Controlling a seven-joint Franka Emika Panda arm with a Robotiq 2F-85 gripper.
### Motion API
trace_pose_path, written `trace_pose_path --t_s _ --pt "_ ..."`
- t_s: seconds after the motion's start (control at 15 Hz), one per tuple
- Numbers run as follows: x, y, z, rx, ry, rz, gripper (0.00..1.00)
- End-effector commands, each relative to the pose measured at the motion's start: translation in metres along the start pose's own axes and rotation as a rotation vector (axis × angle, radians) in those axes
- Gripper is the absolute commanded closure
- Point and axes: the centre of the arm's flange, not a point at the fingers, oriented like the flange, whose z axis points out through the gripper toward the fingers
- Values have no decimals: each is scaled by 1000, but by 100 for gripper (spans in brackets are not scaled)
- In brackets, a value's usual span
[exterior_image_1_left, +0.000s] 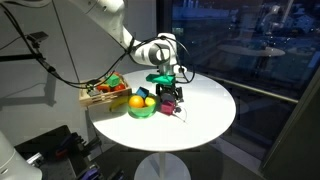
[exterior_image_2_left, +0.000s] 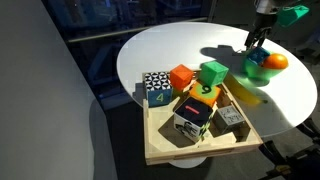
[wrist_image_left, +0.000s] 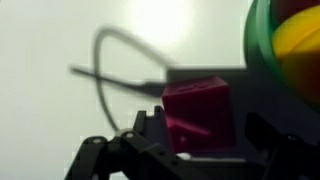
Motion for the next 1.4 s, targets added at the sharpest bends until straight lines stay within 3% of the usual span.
trace_pose_path --t_s 0.0,0.33,1.33 --pt "18 3 5 -7 8 -39 27" --pt "21 0 -1 -2 15 -26 66" --pt "-22 7 -87 -10 99 -15 69"
